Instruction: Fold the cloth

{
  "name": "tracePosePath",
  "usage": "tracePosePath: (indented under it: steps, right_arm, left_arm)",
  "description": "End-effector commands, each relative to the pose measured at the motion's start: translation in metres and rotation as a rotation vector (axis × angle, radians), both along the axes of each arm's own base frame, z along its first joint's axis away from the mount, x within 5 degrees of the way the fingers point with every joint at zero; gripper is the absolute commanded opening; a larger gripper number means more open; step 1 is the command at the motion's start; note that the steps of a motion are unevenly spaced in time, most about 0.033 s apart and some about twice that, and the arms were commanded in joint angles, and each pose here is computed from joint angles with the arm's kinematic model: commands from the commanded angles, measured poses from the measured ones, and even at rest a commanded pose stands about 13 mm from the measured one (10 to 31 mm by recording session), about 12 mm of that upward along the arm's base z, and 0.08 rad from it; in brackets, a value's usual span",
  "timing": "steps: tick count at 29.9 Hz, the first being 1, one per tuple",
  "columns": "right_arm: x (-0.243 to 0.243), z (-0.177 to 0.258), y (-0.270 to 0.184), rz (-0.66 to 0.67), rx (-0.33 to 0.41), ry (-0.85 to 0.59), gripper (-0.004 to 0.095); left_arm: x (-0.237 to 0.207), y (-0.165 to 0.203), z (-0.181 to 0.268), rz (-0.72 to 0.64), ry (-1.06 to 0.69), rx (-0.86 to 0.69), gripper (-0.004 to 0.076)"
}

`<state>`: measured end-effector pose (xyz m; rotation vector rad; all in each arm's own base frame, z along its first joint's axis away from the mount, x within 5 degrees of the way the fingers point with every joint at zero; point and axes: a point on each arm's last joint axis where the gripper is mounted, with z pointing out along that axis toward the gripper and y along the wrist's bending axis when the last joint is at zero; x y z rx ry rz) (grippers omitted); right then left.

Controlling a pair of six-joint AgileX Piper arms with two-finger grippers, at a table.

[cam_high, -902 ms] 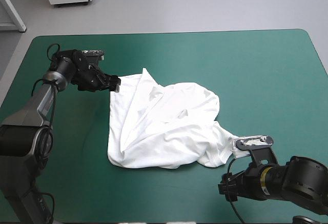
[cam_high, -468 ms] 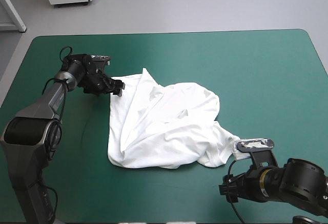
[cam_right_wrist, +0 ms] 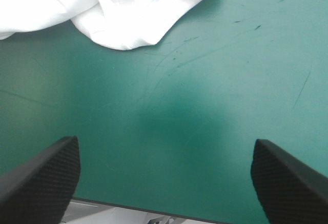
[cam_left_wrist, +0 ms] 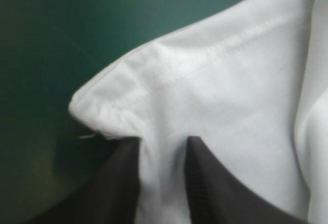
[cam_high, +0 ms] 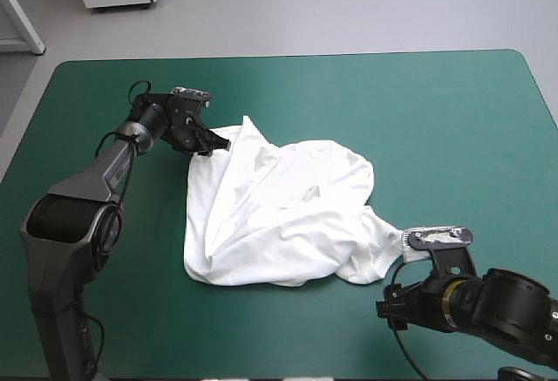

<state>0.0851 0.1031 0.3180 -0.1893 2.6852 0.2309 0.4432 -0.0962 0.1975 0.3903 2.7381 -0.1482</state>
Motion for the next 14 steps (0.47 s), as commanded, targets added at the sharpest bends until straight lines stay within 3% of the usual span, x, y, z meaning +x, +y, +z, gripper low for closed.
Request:
tracePosePath:
  steps: [1,7,14]
  right_arm:
    - [0.011,0.003,0.008,0.001,-0.03,-0.059,0.0831]
    - [0.034,-0.019,0.04,0.047,-0.131,-0.082,0.083]
    - [0.073,-0.05,0.059,0.066,-0.089,0.007,0.0723]
  left_arm:
    - [-0.011,-0.012,-0.025,-0.004,0.159,-0.042,-0.0005]
    - [-0.01,-0.012,-0.014,-0.022,0.112,-0.046,-0.0009]
    - [-0.012,-0.01,0.004,-0.044,0.087,-0.013,-0.0009]
